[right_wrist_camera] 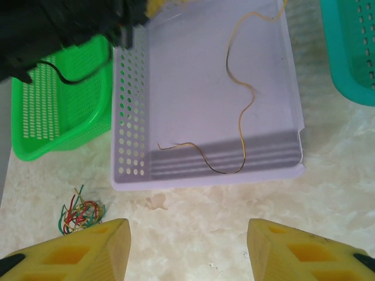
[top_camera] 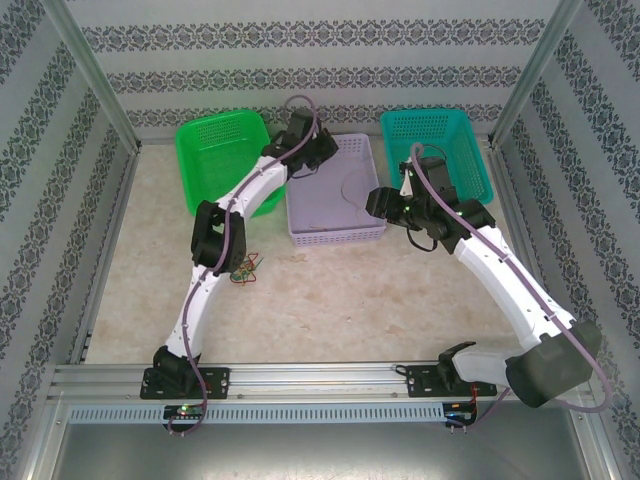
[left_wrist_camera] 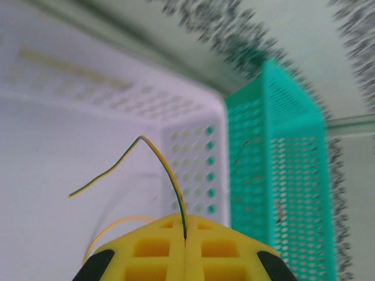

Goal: Untangle the cables

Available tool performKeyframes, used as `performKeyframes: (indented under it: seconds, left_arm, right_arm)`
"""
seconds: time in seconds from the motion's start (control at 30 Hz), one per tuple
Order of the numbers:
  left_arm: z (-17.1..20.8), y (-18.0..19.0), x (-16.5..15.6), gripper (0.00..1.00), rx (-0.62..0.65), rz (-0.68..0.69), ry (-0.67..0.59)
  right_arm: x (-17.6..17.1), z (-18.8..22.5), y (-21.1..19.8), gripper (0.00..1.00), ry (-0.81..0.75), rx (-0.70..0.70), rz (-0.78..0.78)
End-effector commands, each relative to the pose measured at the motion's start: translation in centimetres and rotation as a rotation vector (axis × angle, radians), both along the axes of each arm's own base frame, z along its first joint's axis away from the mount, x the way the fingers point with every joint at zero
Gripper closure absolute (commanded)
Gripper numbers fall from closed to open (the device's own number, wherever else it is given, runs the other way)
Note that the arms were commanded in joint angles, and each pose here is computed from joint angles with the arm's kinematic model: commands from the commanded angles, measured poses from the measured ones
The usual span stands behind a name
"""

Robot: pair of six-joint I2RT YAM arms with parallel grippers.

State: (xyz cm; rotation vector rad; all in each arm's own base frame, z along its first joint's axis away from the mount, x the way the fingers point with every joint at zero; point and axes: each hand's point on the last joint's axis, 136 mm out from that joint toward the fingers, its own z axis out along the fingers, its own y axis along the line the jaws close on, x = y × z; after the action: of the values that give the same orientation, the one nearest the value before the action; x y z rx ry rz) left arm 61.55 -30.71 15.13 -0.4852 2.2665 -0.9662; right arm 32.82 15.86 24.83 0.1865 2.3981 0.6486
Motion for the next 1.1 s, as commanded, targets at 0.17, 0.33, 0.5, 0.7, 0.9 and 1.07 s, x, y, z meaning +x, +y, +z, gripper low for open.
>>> performKeyframes:
  seconds: [0.17, 0.33, 0.5, 0.7, 0.9, 1.07]
  left_arm:
    - [2.9, 3.0, -0.3, 1.00, 0.129, 0.046, -0.037]
    - [3.9, 5.6, -0.4, 1.00, 0.215, 0.148, -0.022]
    - [3.2, 7.5, -0.6, 1.00, 0.262, 0.201, 0.022]
    - [3.2, 5.1, -0.3, 0.74, 0.166, 0.106, 0.015]
    - [6.7, 4.6, -1.8, 0.29, 0.157, 0.053, 0.005]
    - [10.8, 8.1, -5.1, 0.28, 0.241, 0.124, 0.018]
  right_arm:
    - [-0.6, 0.0, -0.4, 0.45, -0.002, 0.013, -0.011]
    - [-0.7, -0.2, -0.5, 0.45, 0.002, 0.013, -0.013]
    - [-0.7, -0.2, -0.5, 0.45, 0.001, 0.010, -0.015]
    - [-0.8, -0.4, -0.4, 0.44, 0.008, 0.012, -0.011]
    - [-0.8, -0.3, -0.7, 0.44, 0.000, 0.001, -0.017]
    - [-0.6, -0.3, -0.9, 0.45, -0.018, -0.019, -0.013]
